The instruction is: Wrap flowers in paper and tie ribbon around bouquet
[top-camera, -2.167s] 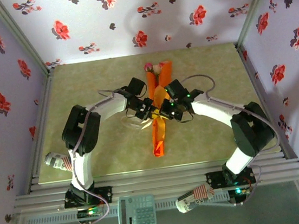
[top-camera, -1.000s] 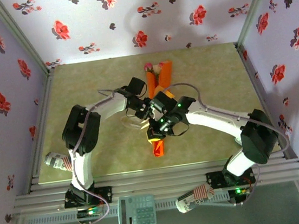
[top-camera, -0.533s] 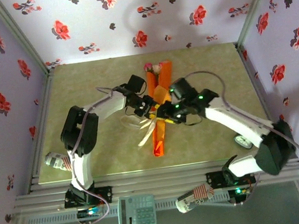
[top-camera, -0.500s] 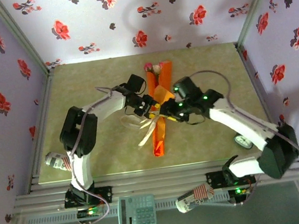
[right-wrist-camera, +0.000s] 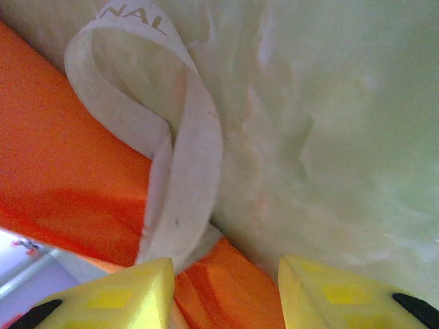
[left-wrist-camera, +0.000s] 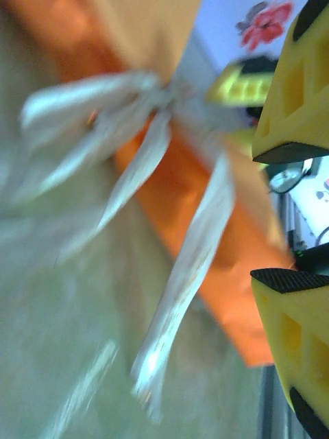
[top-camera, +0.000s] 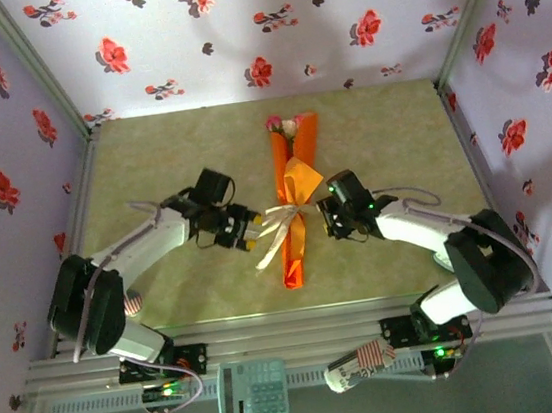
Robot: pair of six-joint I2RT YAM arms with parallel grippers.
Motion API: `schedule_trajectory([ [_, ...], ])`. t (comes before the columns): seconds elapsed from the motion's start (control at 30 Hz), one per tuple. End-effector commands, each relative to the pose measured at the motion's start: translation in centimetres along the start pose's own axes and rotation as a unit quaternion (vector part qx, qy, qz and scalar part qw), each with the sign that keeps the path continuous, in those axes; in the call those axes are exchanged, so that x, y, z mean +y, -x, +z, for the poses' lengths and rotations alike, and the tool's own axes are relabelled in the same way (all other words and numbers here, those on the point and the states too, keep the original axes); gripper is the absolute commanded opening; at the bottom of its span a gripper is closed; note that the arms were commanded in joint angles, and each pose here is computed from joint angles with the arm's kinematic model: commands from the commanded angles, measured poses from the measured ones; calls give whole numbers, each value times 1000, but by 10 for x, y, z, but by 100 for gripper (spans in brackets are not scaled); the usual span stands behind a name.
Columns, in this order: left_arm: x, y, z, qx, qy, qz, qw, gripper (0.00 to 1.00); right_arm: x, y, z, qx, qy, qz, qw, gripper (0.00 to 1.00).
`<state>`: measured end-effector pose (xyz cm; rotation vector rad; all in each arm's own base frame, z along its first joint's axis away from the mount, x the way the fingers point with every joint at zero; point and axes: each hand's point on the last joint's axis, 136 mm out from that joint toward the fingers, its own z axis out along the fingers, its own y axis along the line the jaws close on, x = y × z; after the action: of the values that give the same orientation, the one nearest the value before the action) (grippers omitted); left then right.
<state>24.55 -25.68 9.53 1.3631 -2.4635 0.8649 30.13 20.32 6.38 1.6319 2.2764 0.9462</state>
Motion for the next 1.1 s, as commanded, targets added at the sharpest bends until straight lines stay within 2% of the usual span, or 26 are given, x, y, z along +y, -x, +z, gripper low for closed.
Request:
schedule_trajectory([
  [0.0, -12, 20, 22, -10, -76, -131, 988, 48, 30, 3, 10, -1, 66, 88, 994, 45],
  [0.1, -27, 31, 38, -10, -111, -168, 980, 49, 26, 3, 22, 5, 67, 117, 991, 44],
  [0.33, -31, 42, 63, -18, -110, -193, 975, 50, 20, 8, 32, -3, 60, 129, 990, 40],
  [0.5, -31, 45, 61, -35, -115, -193, 974, 51, 24, 6, 46, 8, 68, 133, 989, 33],
  [0.63, -32, 47, 59, -43, -121, -201, 971, 54, 20, 8, 44, 0, 62, 129, 990, 20],
  [0.93, -38, 50, 74, -42, -117, -220, 968, 54, 15, 9, 39, -3, 53, 121, 991, 13],
  [1.07, -41, 53, 82, -45, -114, -224, 967, 51, 15, 10, 37, -6, 54, 118, 991, 11],
])
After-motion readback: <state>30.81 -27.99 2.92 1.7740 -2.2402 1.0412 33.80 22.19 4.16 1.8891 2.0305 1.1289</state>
